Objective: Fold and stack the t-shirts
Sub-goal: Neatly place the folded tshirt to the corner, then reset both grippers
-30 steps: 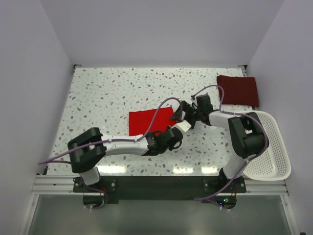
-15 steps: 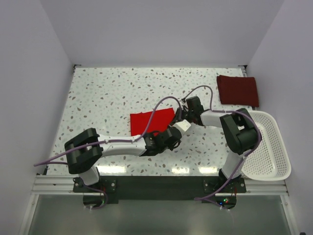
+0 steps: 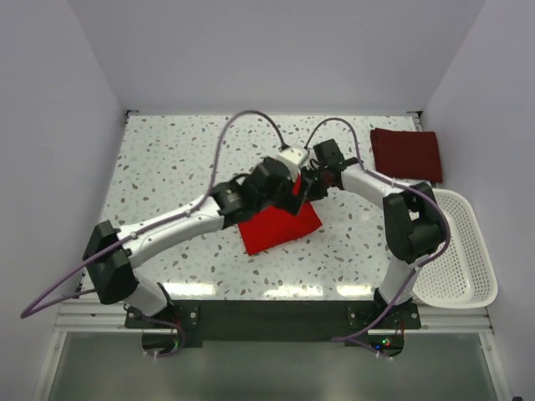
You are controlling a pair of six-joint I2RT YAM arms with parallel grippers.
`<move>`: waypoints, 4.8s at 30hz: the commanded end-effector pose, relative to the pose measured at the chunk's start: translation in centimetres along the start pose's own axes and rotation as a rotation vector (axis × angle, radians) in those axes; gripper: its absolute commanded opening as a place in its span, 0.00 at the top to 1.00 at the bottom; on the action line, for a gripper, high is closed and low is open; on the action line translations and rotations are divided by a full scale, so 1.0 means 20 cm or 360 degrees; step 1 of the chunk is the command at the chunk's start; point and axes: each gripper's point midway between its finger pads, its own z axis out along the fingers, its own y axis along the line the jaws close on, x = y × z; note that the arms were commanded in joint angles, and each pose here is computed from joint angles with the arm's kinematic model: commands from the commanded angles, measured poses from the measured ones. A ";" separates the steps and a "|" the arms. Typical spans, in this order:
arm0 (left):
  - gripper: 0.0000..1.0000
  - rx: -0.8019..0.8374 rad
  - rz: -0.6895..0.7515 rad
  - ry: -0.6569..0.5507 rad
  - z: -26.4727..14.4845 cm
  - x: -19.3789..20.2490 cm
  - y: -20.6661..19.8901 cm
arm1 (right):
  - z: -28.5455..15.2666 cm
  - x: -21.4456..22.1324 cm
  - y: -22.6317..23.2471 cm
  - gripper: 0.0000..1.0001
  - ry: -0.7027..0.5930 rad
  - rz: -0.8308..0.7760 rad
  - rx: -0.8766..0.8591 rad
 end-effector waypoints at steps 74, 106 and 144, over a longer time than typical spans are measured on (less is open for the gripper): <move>0.00 -0.0611 -0.0995 0.0444 -0.30 0.75 1.36 | -1.28 -1.11 -1.71 1.00 -0.0582 -0.0136 0.1791; 0.01 -0.0707 -0.1007 0.0572 -0.27 0.85 1.42 | -1.43 -1.00 -2.07 0.32 -0.0689 0.0182 0.2554; 0.00 -0.1132 -0.0910 -0.0676 -1.52 0.16 1.23 | -2.09 0.32 -0.32 0.01 -0.1757 0.0306 0.0940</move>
